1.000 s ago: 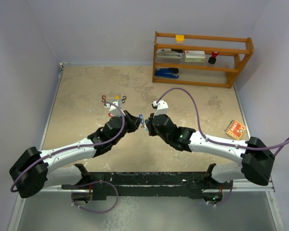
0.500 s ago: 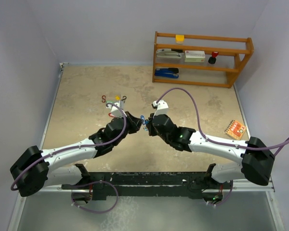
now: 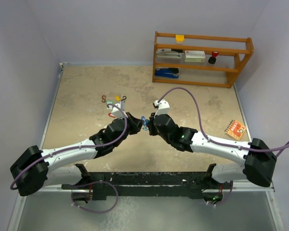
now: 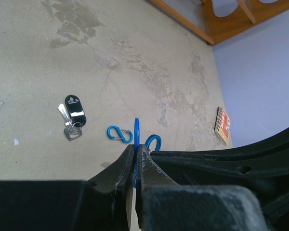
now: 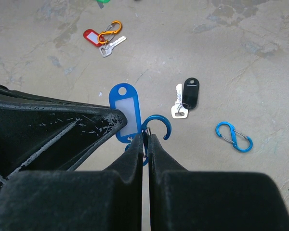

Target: Put the keys on the keyring

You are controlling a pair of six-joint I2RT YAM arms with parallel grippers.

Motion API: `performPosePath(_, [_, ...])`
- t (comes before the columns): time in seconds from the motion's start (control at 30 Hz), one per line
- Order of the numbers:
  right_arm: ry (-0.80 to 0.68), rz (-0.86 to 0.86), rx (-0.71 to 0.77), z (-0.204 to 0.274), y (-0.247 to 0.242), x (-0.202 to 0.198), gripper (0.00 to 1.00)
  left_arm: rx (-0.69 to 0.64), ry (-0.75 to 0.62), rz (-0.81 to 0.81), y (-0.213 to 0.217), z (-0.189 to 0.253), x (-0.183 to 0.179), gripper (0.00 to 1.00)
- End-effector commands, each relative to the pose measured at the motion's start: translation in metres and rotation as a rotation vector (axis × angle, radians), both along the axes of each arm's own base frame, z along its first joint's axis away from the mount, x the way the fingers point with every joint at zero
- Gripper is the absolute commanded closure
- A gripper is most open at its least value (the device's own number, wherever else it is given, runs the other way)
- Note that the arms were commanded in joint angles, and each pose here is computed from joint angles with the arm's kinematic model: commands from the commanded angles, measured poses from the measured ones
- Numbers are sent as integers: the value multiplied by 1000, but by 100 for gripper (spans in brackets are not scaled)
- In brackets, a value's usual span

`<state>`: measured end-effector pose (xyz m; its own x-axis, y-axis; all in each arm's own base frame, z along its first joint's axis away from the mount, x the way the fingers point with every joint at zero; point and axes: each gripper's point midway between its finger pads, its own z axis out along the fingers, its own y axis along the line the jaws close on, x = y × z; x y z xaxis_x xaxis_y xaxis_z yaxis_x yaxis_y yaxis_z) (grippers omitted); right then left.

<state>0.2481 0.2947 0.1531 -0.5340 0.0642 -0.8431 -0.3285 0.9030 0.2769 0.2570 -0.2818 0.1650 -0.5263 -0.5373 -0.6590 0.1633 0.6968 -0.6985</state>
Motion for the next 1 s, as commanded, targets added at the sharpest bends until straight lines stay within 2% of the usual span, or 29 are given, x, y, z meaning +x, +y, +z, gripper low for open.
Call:
performPosePath(0.0, [-30,-27,36,13,-4,3,100,-56,-66,6,-7,32,5,100])
performPosePath(0.97, [-66,-118,26,18,-27,8,100,-58,-53,-2,-5,25,-12,100])
